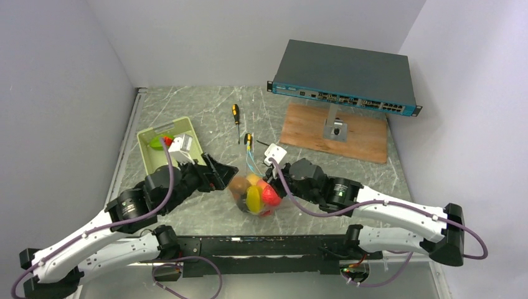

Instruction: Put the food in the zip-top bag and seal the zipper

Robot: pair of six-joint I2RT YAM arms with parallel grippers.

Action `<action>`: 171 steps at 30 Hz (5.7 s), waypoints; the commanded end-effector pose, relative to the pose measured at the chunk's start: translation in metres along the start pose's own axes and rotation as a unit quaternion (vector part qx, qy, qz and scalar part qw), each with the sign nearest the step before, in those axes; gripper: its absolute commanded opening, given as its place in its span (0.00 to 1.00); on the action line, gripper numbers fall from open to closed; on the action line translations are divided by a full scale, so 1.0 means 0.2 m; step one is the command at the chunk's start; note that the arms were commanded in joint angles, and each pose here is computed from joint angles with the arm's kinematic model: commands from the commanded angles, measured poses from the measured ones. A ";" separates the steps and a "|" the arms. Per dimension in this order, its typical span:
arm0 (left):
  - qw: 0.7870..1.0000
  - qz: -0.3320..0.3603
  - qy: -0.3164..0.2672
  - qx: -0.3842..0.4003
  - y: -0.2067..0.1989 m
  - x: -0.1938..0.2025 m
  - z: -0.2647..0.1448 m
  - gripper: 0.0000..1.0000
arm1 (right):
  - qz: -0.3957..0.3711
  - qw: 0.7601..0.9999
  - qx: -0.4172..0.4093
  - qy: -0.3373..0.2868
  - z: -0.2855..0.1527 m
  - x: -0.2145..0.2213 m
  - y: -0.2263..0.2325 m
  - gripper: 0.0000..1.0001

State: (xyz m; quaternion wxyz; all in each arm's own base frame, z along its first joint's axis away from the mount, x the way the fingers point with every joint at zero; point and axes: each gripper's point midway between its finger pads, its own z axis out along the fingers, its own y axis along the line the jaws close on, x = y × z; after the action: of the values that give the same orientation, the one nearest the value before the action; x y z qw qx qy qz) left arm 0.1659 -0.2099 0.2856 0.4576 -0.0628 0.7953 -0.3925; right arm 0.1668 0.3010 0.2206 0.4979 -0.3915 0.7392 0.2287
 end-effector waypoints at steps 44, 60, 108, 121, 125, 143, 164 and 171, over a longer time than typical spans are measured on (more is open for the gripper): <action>0.807 0.314 0.175 0.468 0.08 0.16 0.14 0.60 | -0.031 0.982 -0.176 -0.063 -0.16 -0.05 0.11 0.00; 0.824 0.283 0.209 0.444 0.12 0.16 0.18 0.00 | 0.030 0.990 -0.132 -0.032 -0.12 -0.08 0.05 0.44; 0.862 0.272 0.214 0.370 0.18 0.14 0.25 0.00 | 0.106 0.987 -0.118 -0.022 0.16 -0.43 0.11 0.00; 0.894 0.279 0.189 0.297 0.32 0.04 0.31 0.00 | 0.104 0.989 -0.099 -0.014 0.02 -0.34 0.06 0.00; 0.902 0.277 0.182 0.277 0.36 0.01 0.32 0.00 | 0.102 0.991 -0.092 -0.013 -0.05 -0.31 0.04 0.00; 0.922 0.265 0.163 0.232 0.47 -0.09 0.34 0.00 | 0.115 0.993 -0.013 0.014 -0.33 -0.06 -0.12 0.00; 0.927 0.258 0.170 0.212 0.52 -0.09 0.35 0.00 | 0.144 0.989 0.009 0.036 -0.47 0.06 -0.15 0.00; 0.923 0.254 0.172 0.233 0.49 -0.08 0.34 0.00 | 0.137 0.990 0.001 0.031 -0.44 0.04 -0.13 0.05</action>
State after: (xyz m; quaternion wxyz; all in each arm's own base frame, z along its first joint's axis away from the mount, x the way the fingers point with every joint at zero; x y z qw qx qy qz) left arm 0.2339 -0.1838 0.2030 0.3609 0.3108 0.7402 -0.4746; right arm 0.1376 0.2244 0.2452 0.4308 -0.2970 0.8024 0.2869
